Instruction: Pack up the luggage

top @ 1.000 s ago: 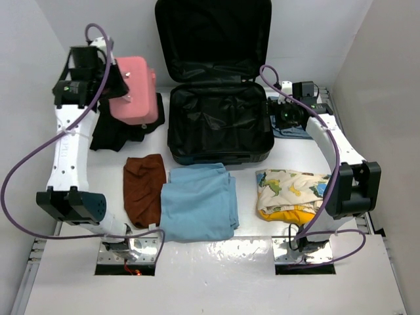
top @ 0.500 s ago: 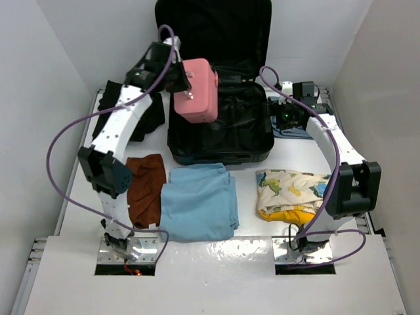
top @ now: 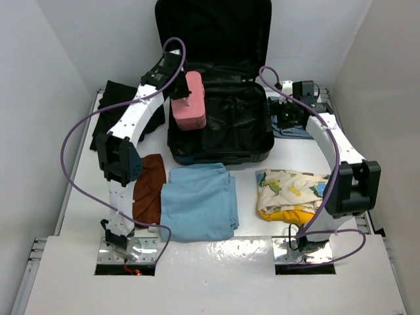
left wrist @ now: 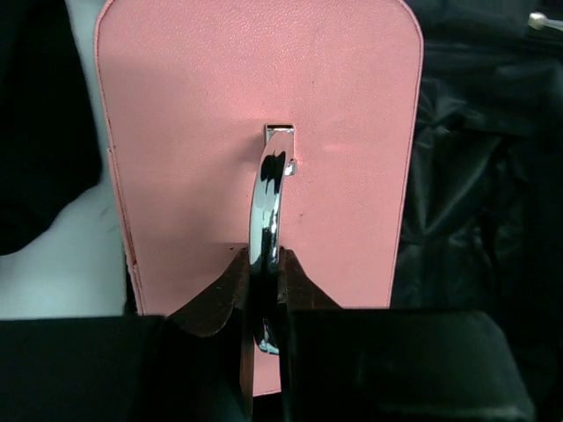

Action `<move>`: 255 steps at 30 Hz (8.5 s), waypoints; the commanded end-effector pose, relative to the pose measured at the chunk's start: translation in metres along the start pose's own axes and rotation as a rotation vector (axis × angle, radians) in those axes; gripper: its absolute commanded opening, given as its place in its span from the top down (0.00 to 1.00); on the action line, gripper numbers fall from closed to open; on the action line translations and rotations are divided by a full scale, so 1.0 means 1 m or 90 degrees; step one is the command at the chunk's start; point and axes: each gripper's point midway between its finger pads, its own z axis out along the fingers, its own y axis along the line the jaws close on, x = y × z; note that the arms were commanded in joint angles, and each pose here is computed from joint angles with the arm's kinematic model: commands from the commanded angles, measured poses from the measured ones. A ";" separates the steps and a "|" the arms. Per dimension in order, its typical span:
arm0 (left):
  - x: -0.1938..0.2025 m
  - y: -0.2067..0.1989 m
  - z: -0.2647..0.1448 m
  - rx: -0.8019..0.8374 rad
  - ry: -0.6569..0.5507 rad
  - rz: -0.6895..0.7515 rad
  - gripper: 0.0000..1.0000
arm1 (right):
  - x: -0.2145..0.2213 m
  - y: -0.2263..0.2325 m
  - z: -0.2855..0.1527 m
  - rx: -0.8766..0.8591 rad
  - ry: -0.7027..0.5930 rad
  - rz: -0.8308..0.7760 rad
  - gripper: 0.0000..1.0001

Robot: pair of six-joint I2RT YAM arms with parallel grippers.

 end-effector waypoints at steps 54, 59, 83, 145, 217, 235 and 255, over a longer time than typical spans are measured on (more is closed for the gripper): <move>-0.017 -0.044 -0.030 -0.141 -0.146 0.301 0.27 | -0.034 0.005 0.019 -0.003 -0.023 -0.002 0.03; -0.063 -0.055 -0.075 0.034 -0.208 0.213 0.22 | -0.040 0.011 0.014 -0.026 -0.032 -0.011 0.04; -0.045 0.147 -0.135 -0.023 -0.167 0.037 0.14 | 0.178 0.022 -0.054 -0.031 0.192 -0.117 0.00; -0.023 0.223 -0.116 -0.118 -0.155 -0.061 0.14 | 0.130 -0.034 -0.083 0.135 -0.024 0.115 1.00; -0.023 0.246 -0.088 -0.148 -0.127 -0.071 0.16 | -0.149 0.202 0.173 -0.284 -0.154 0.202 0.70; -0.028 0.231 -0.087 -0.136 -0.133 -0.023 0.16 | -0.194 0.024 0.058 0.093 -0.373 0.015 0.95; -0.035 0.238 -0.067 -0.152 -0.122 -0.026 0.16 | -0.099 -0.024 0.186 0.214 -0.133 0.016 0.96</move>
